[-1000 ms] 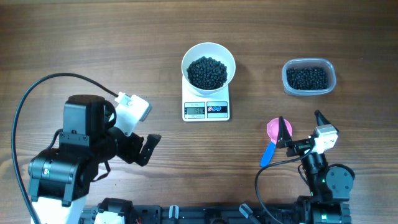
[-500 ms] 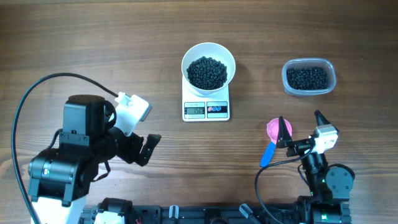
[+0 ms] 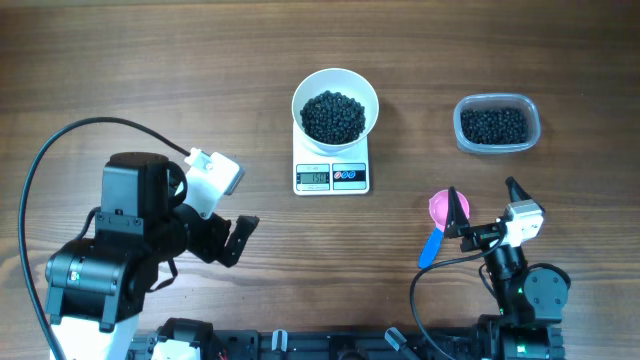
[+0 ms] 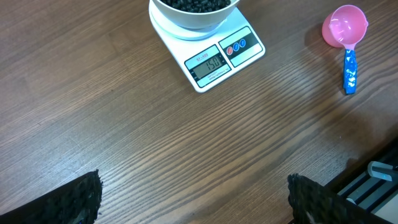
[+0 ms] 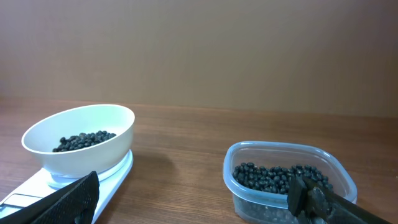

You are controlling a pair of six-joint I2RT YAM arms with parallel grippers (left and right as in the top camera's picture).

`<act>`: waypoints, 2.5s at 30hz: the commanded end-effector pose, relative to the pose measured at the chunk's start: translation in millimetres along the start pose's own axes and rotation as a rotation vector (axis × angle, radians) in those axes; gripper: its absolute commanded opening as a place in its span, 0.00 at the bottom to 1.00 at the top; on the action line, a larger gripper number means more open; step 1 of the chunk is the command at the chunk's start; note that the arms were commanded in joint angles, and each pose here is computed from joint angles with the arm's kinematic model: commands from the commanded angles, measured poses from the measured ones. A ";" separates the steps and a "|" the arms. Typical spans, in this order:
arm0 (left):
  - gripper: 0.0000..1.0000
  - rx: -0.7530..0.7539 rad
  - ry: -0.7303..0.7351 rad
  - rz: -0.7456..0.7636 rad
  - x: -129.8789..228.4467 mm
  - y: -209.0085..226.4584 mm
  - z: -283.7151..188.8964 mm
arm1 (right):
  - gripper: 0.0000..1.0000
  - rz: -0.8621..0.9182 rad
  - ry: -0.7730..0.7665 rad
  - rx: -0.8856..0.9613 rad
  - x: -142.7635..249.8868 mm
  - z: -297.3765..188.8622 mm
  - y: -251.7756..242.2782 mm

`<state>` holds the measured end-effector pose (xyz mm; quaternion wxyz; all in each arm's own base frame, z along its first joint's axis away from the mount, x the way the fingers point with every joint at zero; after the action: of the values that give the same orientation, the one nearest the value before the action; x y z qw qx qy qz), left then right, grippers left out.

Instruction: Scoop item into bowl and weigh 150g on scale

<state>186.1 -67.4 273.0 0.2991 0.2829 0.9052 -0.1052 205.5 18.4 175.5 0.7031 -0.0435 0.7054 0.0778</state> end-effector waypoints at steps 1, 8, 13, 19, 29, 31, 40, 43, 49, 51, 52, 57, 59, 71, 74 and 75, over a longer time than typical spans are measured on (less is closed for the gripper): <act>1.00 -0.013 -0.016 0.020 -3.5 2.0 -4.0 | 1.00 0.010 -0.016 0.013 -2.7 -0.7 -1.3; 1.00 -0.013 -0.016 0.020 -3.5 1.9 -4.0 | 1.00 0.010 -0.015 0.013 -2.7 -0.7 -1.3; 1.00 -0.013 -0.016 0.020 -3.5 2.0 -4.0 | 1.00 0.010 -0.015 0.013 -2.6 -0.7 -1.3; 1.00 -0.013 -0.016 0.020 -3.5 1.9 -4.0 | 1.00 0.009 -0.015 0.013 -2.7 -0.7 -1.3; 1.00 -0.013 -0.016 0.020 -3.5 1.9 -4.0 | 1.00 0.010 -0.015 0.013 -2.7 -0.7 -1.3; 1.00 -0.013 -0.016 0.020 -3.5 1.9 -4.0 | 1.00 0.010 -0.015 0.013 -2.7 -0.7 -1.3; 1.00 -0.006 0.001 0.014 0.1 0.6 -4.0 | 1.00 0.010 -0.015 0.013 -2.7 -0.7 -1.3; 1.00 -0.015 0.005 0.014 0.5 1.8 -4.0 | 1.00 0.009 -0.015 0.013 -2.7 -0.7 -1.3; 1.00 -0.109 0.016 -0.171 3.8 14.8 -1.2 | 1.00 0.010 -0.015 0.013 -2.7 -0.7 -1.3; 1.00 -0.143 -0.052 -0.202 1.1 17.8 -2.1 | 1.00 0.010 -0.015 0.013 -2.7 -0.7 -1.3; 1.00 -0.157 -0.087 -0.212 1.2 18.5 -2.6 | 1.00 0.009 -0.015 0.013 -2.7 -0.7 -1.3; 1.00 -0.270 -0.359 -0.307 11.2 27.6 2.4 | 1.00 0.010 -0.015 0.013 -2.7 -0.7 -1.3; 1.00 -0.322 -0.457 -0.339 16.3 35.4 7.4 | 1.00 0.009 -0.015 0.013 -2.7 -0.7 -1.3; 1.00 -0.435 -0.773 -0.458 56.5 54.9 28.0 | 1.00 0.010 -0.015 0.013 -2.7 -0.7 -1.3; 1.00 -0.442 -0.805 -0.465 62.1 57.0 34.7 | 1.00 0.010 -0.015 0.013 -2.7 -0.7 -1.3; 1.00 -0.437 -0.814 -0.489 65.5 57.9 38.6 | 1.00 0.009 -0.015 0.013 -2.7 -0.7 -1.3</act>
<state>194.2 -9.2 215.2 0.6431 -0.0425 0.7607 -0.0771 205.4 18.4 175.8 0.7037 -0.0434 0.7049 0.0778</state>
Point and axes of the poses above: each gripper's point midway between its finger pads, its own z axis out along the fingers, its own y axis along the line the jaws close on, x = y × z, the point moved 4 cm from there along -z, back along the fingers, and after that the axes turned 2 degrees about z, right-handed, at the moved point
